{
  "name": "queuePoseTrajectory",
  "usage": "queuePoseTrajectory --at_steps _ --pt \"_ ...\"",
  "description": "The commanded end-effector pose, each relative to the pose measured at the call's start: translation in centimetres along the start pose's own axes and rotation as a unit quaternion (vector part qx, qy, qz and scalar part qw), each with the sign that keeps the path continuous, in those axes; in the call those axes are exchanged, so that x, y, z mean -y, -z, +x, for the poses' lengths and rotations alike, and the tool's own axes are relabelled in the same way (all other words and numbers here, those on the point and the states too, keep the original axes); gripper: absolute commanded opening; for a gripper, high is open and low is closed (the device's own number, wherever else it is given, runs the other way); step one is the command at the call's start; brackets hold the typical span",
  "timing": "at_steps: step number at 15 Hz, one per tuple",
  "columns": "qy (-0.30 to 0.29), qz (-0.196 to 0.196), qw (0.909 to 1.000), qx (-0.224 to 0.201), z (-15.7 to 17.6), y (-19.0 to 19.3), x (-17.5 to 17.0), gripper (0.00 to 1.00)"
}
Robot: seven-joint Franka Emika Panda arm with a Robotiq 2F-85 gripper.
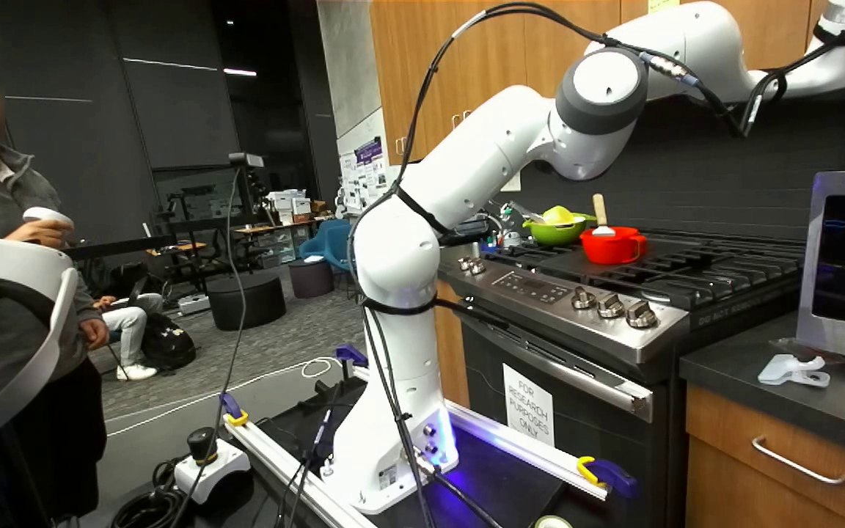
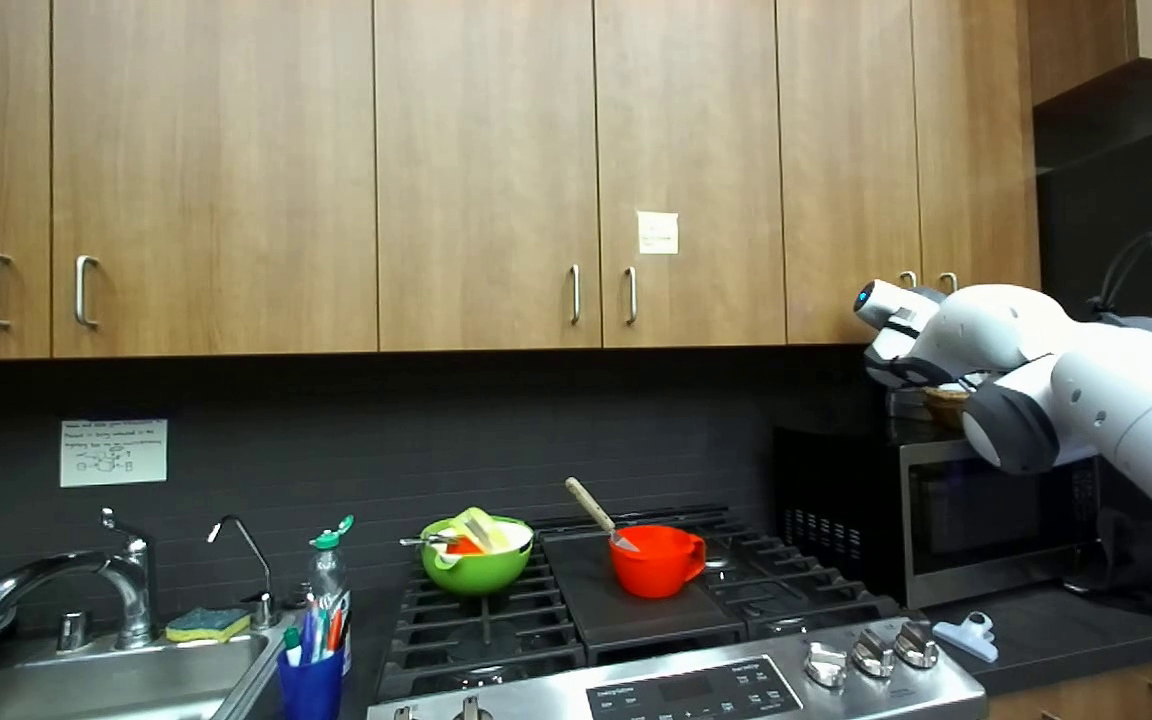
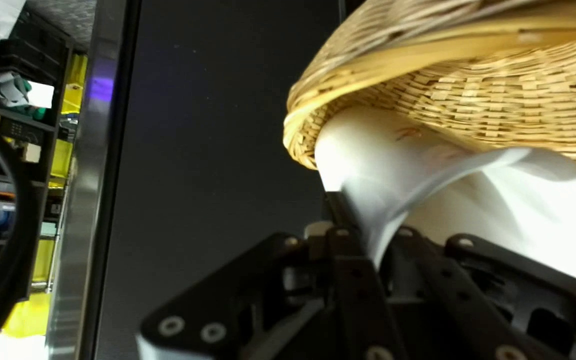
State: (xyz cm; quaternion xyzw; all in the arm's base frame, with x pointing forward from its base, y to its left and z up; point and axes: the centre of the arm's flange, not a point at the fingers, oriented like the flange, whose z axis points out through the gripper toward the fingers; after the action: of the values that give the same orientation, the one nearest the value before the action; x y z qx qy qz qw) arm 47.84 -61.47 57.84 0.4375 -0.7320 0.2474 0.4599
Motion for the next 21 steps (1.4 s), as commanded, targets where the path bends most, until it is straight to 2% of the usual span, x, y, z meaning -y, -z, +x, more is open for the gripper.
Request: queuePoseTrajectory --at_steps 1,4,8,12,14,15,18,21 --pt "-0.048 0.001 0.9988 0.007 3.1 -2.2 0.9 0.02" --pt "-0.067 0.003 0.9973 0.028 4.0 -5.6 0.4 0.02" --pt "-0.097 0.017 0.9905 0.096 6.6 -9.6 -1.3 0.02" --pt "-0.120 0.027 0.9844 0.125 7.7 -11.2 -2.3 0.02" --pt "-0.113 0.043 0.9813 0.150 7.9 -11.2 -2.4 0.02" --pt "-0.102 0.070 0.9761 0.178 8.3 -11.0 -2.5 0.02" --pt "-0.111 0.100 0.9642 0.219 11.4 -9.8 -3.9 0.02" --pt "-0.113 0.163 0.9490 0.245 13.8 -5.8 -4.8 0.02"
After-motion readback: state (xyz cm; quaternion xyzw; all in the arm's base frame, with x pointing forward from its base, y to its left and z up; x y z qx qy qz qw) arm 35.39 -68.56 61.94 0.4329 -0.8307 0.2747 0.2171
